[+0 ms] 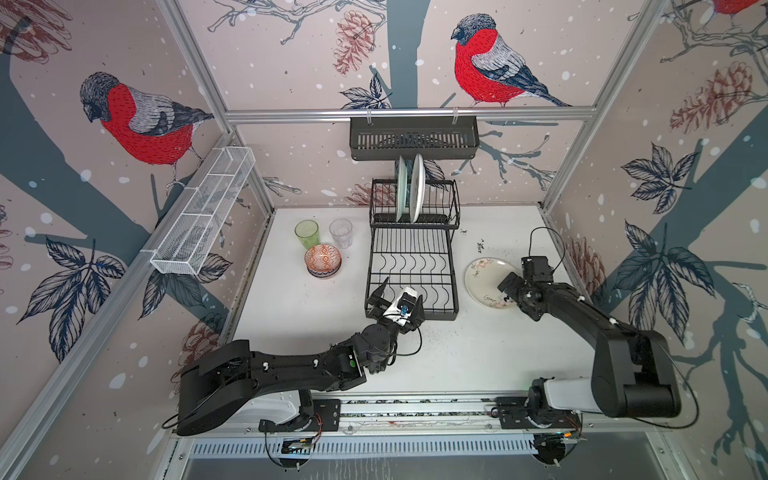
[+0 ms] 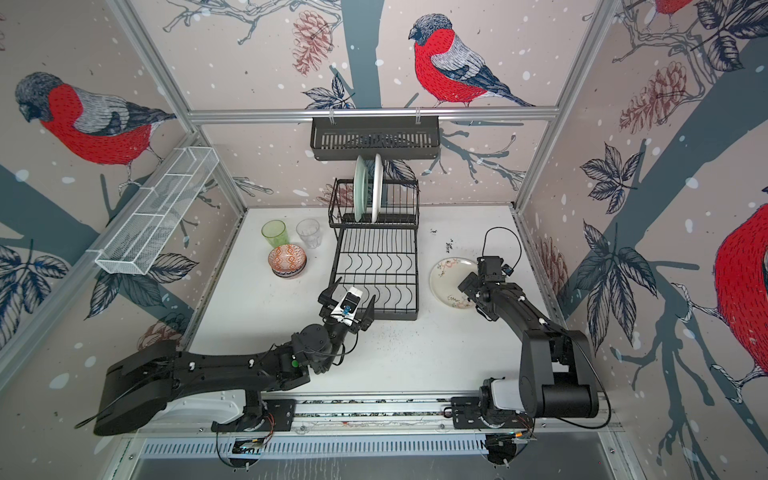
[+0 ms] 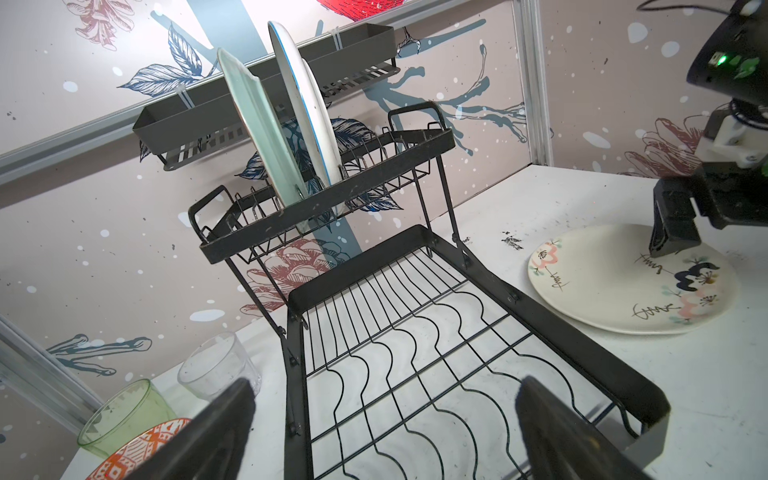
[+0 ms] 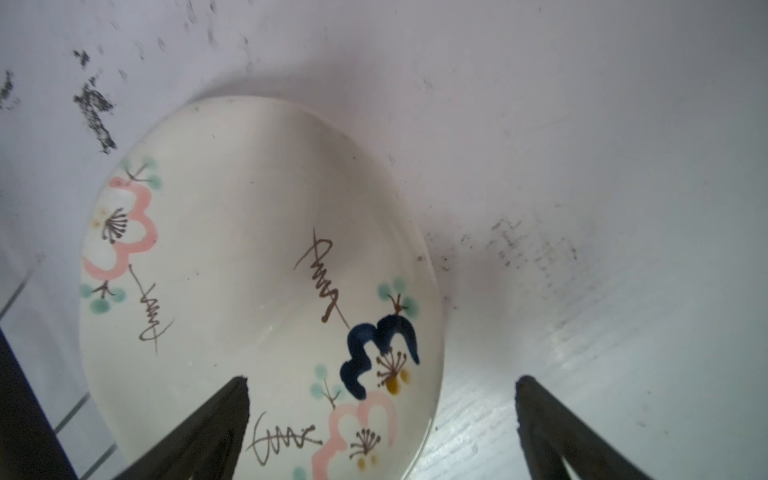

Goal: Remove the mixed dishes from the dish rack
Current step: 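Lower the floral plate flat onto the table and open the right gripper, then raise the left gripper to the upright mint plate while the right gripper withdraws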

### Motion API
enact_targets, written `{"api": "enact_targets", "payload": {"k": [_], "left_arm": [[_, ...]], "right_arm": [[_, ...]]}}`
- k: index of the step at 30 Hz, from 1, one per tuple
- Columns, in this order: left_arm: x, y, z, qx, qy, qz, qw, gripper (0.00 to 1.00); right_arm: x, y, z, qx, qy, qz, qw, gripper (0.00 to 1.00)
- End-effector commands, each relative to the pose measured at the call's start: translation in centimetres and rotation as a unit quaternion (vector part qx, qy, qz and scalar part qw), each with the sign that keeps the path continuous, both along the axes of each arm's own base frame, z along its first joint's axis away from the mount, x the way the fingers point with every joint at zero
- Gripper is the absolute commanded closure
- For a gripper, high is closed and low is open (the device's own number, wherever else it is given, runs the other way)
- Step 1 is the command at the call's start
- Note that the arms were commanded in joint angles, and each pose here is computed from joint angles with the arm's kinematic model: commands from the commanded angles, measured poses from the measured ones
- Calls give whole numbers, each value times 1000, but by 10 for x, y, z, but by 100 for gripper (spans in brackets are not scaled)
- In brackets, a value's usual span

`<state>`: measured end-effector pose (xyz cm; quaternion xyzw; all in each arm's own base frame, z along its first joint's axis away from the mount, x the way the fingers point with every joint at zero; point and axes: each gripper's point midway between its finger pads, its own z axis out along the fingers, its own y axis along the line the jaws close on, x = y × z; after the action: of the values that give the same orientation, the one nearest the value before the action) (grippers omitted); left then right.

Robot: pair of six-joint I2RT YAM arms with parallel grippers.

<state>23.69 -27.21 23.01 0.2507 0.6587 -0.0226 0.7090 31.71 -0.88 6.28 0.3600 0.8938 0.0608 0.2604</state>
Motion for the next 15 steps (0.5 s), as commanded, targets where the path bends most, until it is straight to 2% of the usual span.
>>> {"api": "enact_targets", "payload": {"k": [1, 6, 10, 15], "left_arm": [[2, 1, 14, -23, 2, 8, 1000, 2], [-2, 11, 28, -61, -1, 6, 998, 2], [-6, 8, 32, -75, -3, -13, 997, 2], [-2, -2, 42, -89, 2, -12, 996, 2]], "right_arm": [[1, -7, 24, -19, -32, -13, 999, 0], [2, -2, 68, -24, -116, -1, 993, 0], [-4, -1, 81, -26, -133, 3, 991, 0], [-2, 13, 104, -16, -174, 54, 983, 0]]}}
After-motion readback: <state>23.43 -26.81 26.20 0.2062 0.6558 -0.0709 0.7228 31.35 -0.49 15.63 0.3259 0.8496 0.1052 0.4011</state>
